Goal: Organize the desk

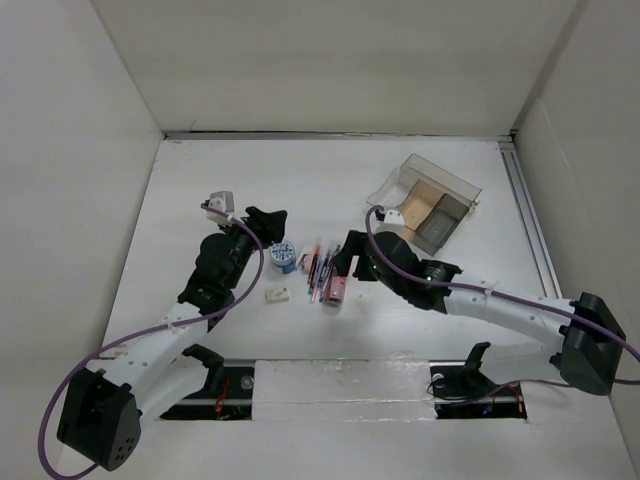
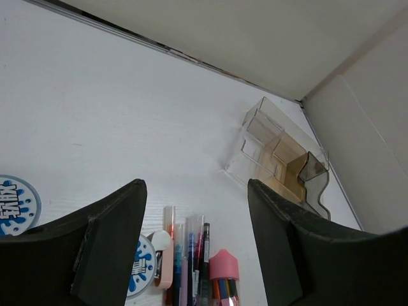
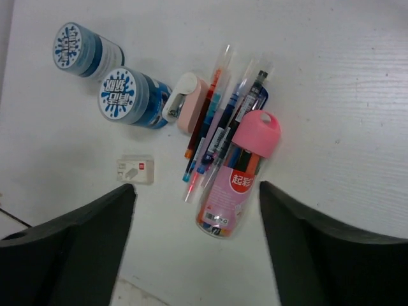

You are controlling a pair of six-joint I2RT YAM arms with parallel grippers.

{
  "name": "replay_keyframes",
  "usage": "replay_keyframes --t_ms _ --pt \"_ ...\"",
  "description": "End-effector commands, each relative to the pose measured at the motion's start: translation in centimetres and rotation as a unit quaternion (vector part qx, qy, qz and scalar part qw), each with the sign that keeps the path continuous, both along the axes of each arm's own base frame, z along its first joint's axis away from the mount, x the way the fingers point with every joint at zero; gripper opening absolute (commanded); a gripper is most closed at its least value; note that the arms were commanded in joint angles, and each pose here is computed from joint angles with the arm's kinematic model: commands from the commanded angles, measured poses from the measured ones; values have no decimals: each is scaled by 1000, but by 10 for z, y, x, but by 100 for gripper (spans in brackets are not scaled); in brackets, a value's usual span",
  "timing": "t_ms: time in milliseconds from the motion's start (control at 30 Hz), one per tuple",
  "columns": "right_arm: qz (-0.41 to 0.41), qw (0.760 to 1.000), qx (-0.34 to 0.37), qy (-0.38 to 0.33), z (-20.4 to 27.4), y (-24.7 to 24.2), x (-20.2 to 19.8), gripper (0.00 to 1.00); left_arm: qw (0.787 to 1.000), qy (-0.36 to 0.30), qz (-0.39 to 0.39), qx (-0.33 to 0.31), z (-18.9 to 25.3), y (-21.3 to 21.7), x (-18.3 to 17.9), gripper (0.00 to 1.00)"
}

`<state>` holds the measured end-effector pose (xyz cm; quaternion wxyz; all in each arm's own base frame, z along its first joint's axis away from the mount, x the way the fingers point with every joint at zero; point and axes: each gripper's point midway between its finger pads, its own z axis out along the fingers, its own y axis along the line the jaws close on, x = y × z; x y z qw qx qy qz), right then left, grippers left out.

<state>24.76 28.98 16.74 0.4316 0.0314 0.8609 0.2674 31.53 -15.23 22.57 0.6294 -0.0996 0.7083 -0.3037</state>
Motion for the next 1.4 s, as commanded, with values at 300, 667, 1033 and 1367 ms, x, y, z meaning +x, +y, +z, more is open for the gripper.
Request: replay_keyframes --t_ms 300,667,1033,1367 --pt "-11 997 -45 55 -19 -2 -3 15 994 -85 -34 -57 42 -7 -17 60" --pt "0 987 -100 129 -62 7 -7 81 995 -75 -41 -51 41 -11 -15 60" --pt "1 980 -106 169 -95 21 9 67 994 -72 -70 -48 40 -20 -19 61" --pt "-17 968 -151 201 -125 4 7 51 994 -69 -76 -47 39 -22 -18 61"
